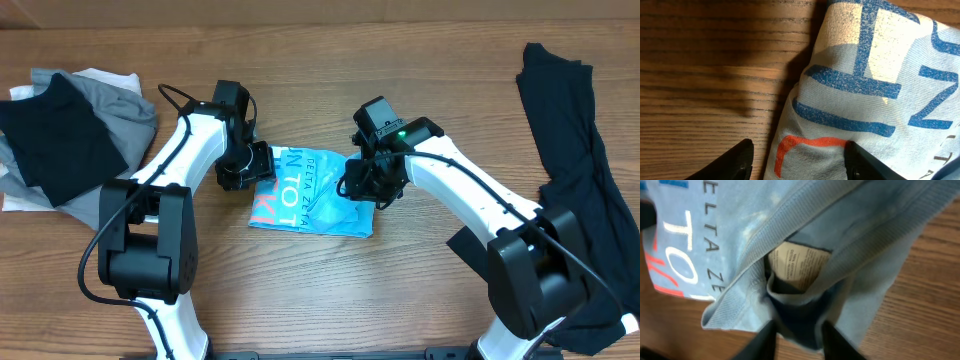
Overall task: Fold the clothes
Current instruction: 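Grasp the folded blue shirt's top edge with the left gripper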
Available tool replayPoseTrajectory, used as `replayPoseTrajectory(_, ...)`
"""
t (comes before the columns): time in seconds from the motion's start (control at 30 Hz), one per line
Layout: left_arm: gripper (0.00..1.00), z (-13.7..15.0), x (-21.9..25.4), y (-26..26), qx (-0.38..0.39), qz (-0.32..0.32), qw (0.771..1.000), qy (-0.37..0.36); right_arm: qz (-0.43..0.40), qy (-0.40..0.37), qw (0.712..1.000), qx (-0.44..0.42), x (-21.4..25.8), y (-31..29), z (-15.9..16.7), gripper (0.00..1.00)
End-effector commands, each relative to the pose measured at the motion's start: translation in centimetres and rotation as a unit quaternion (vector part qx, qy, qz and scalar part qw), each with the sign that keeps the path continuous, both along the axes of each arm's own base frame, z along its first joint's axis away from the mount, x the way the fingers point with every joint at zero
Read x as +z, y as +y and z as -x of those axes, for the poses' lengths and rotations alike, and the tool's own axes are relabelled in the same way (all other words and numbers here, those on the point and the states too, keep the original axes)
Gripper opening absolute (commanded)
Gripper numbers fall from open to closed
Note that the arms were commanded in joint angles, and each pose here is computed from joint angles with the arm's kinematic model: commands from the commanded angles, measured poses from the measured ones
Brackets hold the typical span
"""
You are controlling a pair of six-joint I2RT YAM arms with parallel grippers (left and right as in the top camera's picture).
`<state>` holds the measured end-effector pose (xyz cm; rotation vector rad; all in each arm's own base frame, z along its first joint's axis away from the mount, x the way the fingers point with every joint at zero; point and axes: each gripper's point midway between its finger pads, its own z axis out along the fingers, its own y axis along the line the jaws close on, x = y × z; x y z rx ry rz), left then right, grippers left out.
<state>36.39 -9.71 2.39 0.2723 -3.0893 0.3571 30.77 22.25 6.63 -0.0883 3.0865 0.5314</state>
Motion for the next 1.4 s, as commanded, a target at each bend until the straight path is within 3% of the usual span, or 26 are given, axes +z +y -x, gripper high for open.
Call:
replayPoseTrajectory(0.0,0.62,0.1,0.7,-0.3,-0.004,0.002,1.000,-0.007,0.008,0.001,1.000,-0.001,-0.5,-0.1,0.1,0.08)
replayPoseTrajectory(0.03,0.62,0.1,0.7,-0.3,-0.004,0.002,1.000,-0.007,0.013,-0.001,1.000,-0.002,-0.5,-0.3,0.0,0.04)
replayPoseTrajectory(0.13,0.61,0.1,0.7,-0.3,-0.004,0.002,1.000,-0.007,0.042,0.000,0.999,-0.006,-0.8,-1.3,0.2,0.04)
replayPoseTrajectory(0.27,0.61,0.2,0.7,-0.3,-0.004,0.002,1.000,-0.007,0.186,-0.014,0.980,-0.065,-1.4,-7.0,0.0,0.04)
replayPoseTrajectory(0.33,0.61,0.1,0.7,-0.3,-0.004,0.002,1.000,-0.007,0.214,-0.013,0.974,-0.077,-1.4,-8.3,0.1,0.05)
replayPoseTrajectory(0.37,0.61,0.2,0.7,-0.3,-0.004,0.002,1.000,-0.007,0.219,-0.007,0.973,-0.079,-1.4,-8.6,0.3,0.21)
replayPoseTrajectory(0.6,0.61,0.2,0.7,-0.2,-0.004,0.002,1.000,-0.005,0.226,0.009,0.970,-0.092,-1.3,-9.2,0.9,0.34)
replayPoseTrajectory(1.03,0.60,-0.2,0.7,-0.3,-0.004,0.004,1.000,-0.014,0.064,-0.014,0.998,0.009,3.5,-3.5,0.6,0.36)
replayPoseTrajectory(1.13,0.56,-2.8,2.2,-2.1,-0.041,0.049,0.995,-0.072,-0.001,0.019,0.999,0.034,4.1,-1.3,2.1,0.35)
replayPoseTrajectory(1.37,0.63,-11.2,8.2,-3.9,-0.072,0.065,0.963,-0.251,-0.041,0.028,0.997,0.051,4.6,0.0,2.6,0.34)
